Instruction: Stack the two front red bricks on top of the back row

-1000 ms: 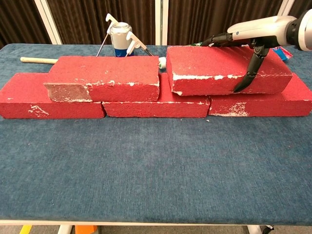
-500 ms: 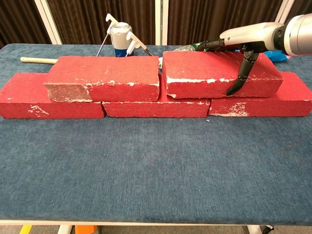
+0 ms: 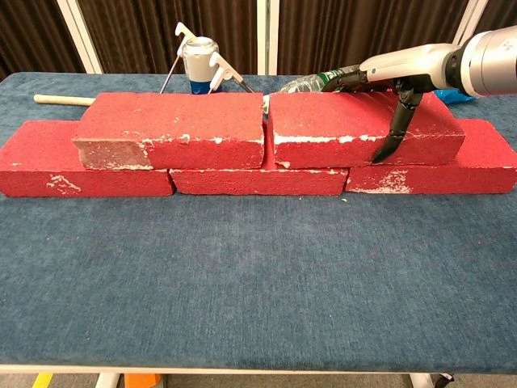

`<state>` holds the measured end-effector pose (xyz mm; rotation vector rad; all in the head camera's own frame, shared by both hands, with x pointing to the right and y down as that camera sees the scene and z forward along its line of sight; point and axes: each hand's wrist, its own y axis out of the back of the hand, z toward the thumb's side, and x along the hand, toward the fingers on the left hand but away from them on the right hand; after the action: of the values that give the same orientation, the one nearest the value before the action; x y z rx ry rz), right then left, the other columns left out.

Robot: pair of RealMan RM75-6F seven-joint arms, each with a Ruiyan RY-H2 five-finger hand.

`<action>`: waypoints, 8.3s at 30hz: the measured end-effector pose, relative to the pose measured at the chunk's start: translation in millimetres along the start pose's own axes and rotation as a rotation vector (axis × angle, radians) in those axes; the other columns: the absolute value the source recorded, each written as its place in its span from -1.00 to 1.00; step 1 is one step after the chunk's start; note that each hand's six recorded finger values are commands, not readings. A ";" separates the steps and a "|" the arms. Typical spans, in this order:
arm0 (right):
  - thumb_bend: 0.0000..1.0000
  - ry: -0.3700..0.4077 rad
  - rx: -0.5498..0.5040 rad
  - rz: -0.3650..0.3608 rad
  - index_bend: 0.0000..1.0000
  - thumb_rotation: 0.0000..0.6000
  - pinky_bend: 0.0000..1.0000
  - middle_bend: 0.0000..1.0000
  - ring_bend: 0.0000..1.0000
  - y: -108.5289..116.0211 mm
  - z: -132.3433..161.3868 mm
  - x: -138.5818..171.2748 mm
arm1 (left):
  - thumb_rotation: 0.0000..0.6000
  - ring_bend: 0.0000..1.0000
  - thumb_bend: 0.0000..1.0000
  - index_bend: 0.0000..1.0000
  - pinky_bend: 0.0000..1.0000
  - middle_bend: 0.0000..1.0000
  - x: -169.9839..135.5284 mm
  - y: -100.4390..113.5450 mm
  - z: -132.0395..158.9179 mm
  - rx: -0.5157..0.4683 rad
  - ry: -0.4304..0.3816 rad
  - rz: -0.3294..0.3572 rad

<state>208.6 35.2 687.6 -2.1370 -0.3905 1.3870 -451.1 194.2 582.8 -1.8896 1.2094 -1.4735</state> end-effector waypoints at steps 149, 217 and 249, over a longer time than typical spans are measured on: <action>-1.00 -0.016 -0.040 0.018 -1.00 1.00 -0.98 -1.00 -1.00 0.8 27.5 -9.9 | 1.00 -1.00 -0.98 -0.98 -1.00 -1.00 0.3 2.6 -12.8 -0.080 0.001 -0.018; -1.00 -0.233 -0.007 -0.128 -1.00 1.00 -1.00 -1.00 -1.00 19.6 -68.6 34.0 | 1.00 -1.00 -0.98 -0.98 -1.00 -1.00 2.6 -4.1 -6.9 -0.066 0.008 -0.035; -1.00 -0.245 0.084 -0.240 -1.00 1.00 -1.00 -1.00 -1.00 38.7 -74.7 118.3 | 1.00 -1.00 -0.98 -0.98 -1.00 -1.00 -1.2 7.3 -7.7 -0.021 0.014 0.031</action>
<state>324.1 43.7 600.1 -1.7916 -0.6491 1.4977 -461.0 192.7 579.1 -1.8689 1.2593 -1.4662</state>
